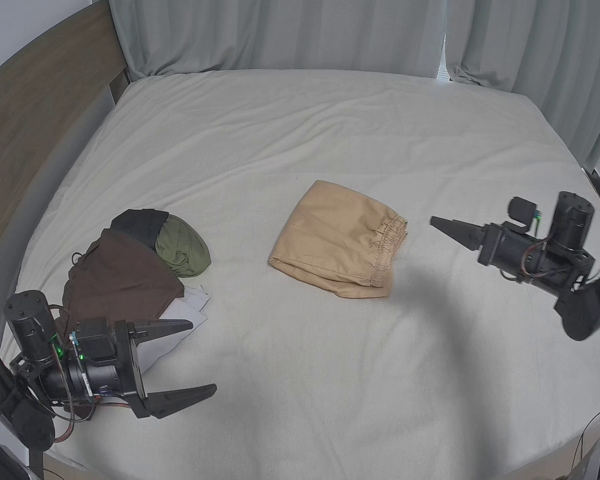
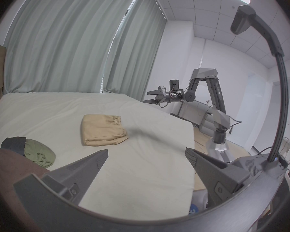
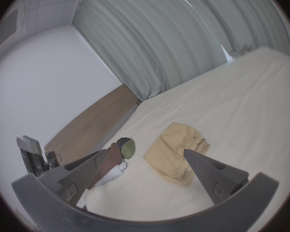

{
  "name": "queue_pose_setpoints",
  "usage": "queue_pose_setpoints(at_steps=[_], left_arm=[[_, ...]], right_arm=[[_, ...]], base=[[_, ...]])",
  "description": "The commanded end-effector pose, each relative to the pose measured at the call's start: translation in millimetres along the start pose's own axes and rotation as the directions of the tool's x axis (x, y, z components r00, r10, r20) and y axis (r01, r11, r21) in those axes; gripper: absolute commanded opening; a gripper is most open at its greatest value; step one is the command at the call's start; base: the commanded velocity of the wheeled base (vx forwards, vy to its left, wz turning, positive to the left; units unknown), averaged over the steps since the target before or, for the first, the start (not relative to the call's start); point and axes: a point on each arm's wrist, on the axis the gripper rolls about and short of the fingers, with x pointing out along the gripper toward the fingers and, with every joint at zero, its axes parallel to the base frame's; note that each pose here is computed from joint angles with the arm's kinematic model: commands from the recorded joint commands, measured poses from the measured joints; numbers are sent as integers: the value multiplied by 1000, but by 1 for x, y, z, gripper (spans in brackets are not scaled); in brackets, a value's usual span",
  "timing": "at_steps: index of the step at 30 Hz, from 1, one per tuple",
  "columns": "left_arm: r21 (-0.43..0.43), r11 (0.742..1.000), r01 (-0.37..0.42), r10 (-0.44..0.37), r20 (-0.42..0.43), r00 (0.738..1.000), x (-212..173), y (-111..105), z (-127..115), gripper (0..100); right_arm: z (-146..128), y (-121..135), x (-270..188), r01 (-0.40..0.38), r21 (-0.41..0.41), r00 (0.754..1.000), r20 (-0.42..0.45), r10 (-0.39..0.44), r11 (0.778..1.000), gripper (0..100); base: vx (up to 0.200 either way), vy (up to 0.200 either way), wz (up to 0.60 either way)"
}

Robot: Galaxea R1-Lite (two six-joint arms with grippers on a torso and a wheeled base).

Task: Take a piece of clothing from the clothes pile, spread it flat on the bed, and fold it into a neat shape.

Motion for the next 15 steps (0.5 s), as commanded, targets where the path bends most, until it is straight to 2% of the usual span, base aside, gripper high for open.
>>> queue_pose_setpoints(at_steps=[1,3,7,10,11,12,13,14,15], left_arm=[[22,990,137,-138,59,989,-17,-57,28,100],[35,990,136,-138,57,989,-20,-60,30,100],[98,988,121,-132,106,986,-36,-73,42,100],[122,988,99,-115,130,985,-44,-79,47,100],[133,989,57,-76,141,987,-55,-82,49,100],[135,990,47,-66,142,988,-57,-83,49,100],[149,989,7,-30,153,988,-67,-87,51,100],[154,988,0,-24,156,987,-69,-88,51,100],[178,984,-22,-10,176,984,-77,-96,53,100]], right_arm=[[-9,66,-159,287,-329,956,149,-251,900,100],[-21,78,-178,291,-336,954,167,-248,895,100],[-45,105,-210,253,-375,958,226,-177,892,100],[-51,114,-221,214,-378,965,225,-135,901,100],[-61,126,-236,192,-371,966,237,-107,908,100],[-63,128,-238,189,-370,966,237,-104,910,100],[-78,135,-251,177,-359,970,224,-100,916,100],[-83,136,-253,171,-354,972,214,-98,919,100],[-101,140,-264,133,-337,981,176,-77,932,100]], base=[[0,0,0],[0,0,0],[0,0,0],[0,0,0],[0,0,0],[0,0,0],[0,0,0],[0,0,0],[0,0,0]])
